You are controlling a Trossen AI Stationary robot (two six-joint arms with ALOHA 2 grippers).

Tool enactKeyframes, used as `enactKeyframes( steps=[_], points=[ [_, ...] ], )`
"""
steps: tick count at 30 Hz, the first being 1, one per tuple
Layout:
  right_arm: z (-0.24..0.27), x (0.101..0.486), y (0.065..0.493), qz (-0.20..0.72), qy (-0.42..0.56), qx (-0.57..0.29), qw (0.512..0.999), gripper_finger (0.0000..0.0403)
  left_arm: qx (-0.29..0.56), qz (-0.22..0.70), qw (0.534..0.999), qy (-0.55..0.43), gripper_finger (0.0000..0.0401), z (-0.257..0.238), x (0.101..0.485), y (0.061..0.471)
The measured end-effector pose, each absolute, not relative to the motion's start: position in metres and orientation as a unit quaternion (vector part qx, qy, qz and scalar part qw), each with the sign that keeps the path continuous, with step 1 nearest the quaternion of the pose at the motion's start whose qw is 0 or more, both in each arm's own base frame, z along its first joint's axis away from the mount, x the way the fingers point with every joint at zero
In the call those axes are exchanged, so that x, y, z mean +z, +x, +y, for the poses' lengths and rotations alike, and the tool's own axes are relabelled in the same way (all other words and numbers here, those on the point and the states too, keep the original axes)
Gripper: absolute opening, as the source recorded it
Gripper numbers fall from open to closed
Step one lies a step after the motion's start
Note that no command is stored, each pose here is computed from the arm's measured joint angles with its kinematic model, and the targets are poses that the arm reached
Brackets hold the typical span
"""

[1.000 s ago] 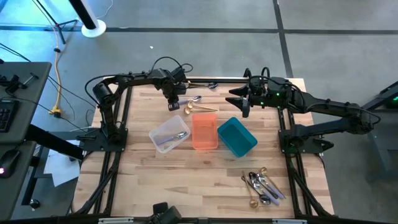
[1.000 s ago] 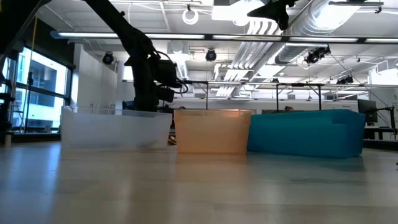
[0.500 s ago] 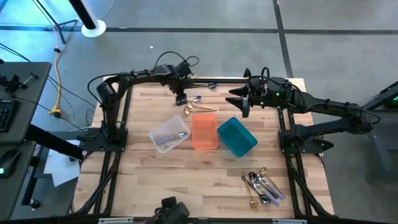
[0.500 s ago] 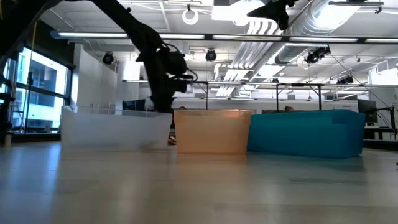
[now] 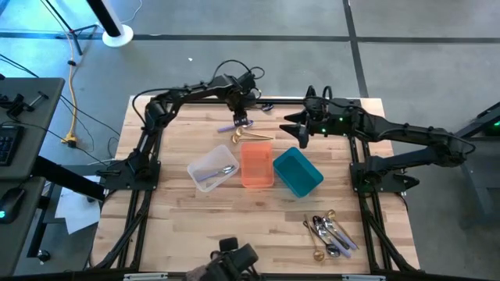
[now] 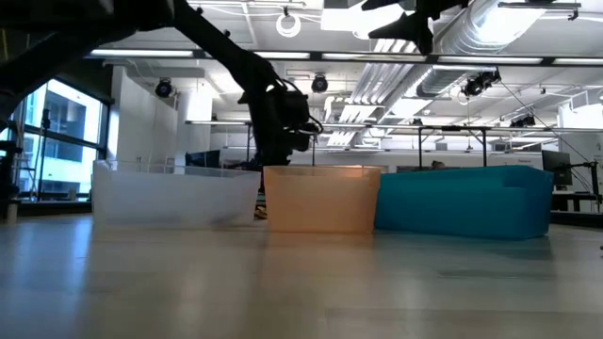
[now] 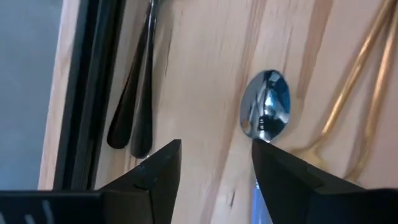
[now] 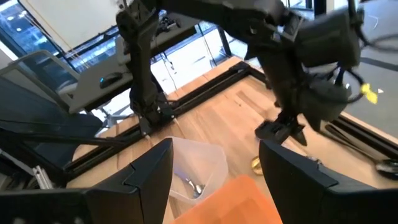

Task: Sort silverware by color (type)
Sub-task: Put the purple spoon into the white bin

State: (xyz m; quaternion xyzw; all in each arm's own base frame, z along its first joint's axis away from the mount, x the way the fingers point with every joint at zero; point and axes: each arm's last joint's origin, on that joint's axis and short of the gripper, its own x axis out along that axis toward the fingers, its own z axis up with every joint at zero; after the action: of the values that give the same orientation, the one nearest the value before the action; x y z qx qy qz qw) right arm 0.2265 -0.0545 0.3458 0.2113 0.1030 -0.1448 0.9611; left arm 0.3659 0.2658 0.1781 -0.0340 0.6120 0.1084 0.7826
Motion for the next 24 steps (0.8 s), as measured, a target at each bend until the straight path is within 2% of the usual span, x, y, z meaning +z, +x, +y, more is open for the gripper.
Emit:
enactKeyframes(
  steps=[5, 14, 24],
  points=[
    [-0.054, 0.347, 0.226, 0.097, 0.210, -0.146, 0.962, 0.0223, 0.087, 0.643, 0.761, -0.032, 0.0184, 0.260, 0.165, 0.367],
    [-0.054, 0.347, 0.226, 0.097, 0.223, -0.148, 0.959, 0.0223, 0.082, 0.638, 0.765, -0.024, 0.0184, 0.261, 0.158, 0.371],
    [-0.054, 0.347, 0.226, 0.098, 0.224, -0.144, 0.959, 0.0223, 0.050, 0.660, 0.749, -0.008, 0.0183, 0.248, 0.142, 0.368]
  ],
)
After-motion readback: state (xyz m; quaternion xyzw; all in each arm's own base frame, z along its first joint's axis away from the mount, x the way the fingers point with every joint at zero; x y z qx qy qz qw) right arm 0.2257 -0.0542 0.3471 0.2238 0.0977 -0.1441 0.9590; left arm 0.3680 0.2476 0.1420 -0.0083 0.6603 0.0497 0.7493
